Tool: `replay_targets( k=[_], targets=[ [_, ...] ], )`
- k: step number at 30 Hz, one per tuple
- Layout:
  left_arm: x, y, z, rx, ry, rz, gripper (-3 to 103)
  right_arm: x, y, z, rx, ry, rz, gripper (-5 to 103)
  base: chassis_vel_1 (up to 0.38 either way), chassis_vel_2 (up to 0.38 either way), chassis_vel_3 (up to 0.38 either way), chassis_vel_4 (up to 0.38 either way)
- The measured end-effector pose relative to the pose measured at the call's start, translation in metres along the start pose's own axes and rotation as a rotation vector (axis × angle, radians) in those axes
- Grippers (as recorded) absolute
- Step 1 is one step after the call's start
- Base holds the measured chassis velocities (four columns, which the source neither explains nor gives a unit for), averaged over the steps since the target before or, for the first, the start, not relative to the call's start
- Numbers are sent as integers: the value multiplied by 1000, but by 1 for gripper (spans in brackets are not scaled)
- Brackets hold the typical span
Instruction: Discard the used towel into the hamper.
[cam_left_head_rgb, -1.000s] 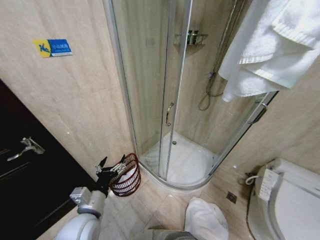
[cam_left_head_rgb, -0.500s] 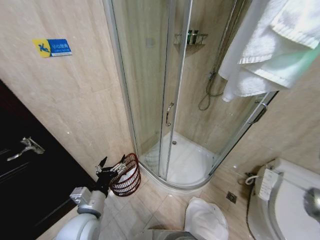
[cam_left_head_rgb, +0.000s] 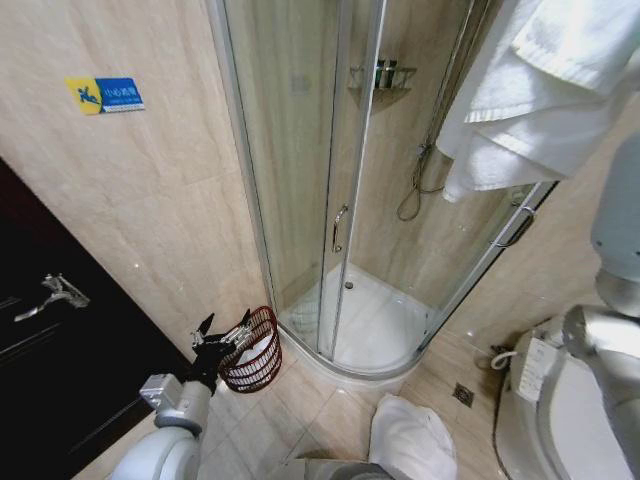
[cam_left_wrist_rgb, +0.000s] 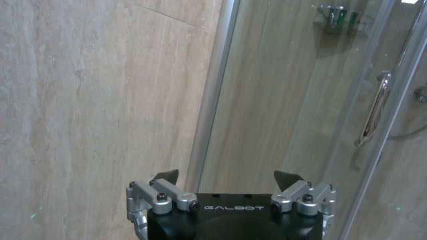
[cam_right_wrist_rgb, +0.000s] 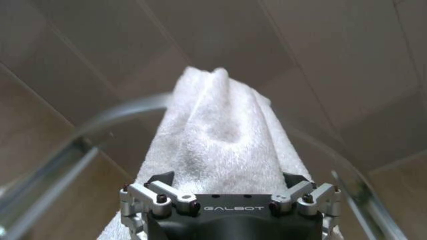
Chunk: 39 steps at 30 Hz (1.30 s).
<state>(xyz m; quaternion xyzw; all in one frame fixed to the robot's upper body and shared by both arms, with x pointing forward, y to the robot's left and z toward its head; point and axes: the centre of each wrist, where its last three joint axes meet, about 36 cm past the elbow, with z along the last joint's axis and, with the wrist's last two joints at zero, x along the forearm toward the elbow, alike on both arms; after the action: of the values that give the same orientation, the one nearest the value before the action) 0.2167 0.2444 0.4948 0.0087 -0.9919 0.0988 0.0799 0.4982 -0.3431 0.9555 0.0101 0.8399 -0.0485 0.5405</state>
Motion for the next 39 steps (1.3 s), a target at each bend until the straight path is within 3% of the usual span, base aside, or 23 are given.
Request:
replay_targets(
  k=[5, 8, 10, 13, 20, 25, 29, 39],
  targets=[
    [0, 0, 0, 0, 0, 0, 97, -2, 0, 8, -5, 47, 26, 103, 0, 0, 0, 0],
    [0, 0, 0, 0, 0, 0, 97, -3, 1, 12, -22, 67, 27, 95, 0, 0, 0, 0],
    [0, 0, 0, 0, 0, 0, 97, -4, 1, 12, -33, 75, 27, 85, 0, 0, 0, 0],
    [0, 0, 0, 0, 0, 0, 97, -5, 1, 12, -37, 77, 25, 80, 0, 0, 0, 0],
    [0, 0, 0, 0, 0, 0, 97, -4, -2, 10, -39, 78, 15, 47, 0, 0, 0, 0],
    [0, 0, 0, 0, 0, 0, 97, -4, -4, 8, -39, 76, 11, 37, 0, 0, 0, 0],
    [0, 0, 0, 0, 0, 0, 97, -4, -5, 5, -42, 74, 4, 17, 0, 0, 0, 0],
    [0, 0, 0, 0, 0, 0, 97, -2, -6, 4, -44, 67, -9, 12, 0, 0, 0, 0]
  ],
)
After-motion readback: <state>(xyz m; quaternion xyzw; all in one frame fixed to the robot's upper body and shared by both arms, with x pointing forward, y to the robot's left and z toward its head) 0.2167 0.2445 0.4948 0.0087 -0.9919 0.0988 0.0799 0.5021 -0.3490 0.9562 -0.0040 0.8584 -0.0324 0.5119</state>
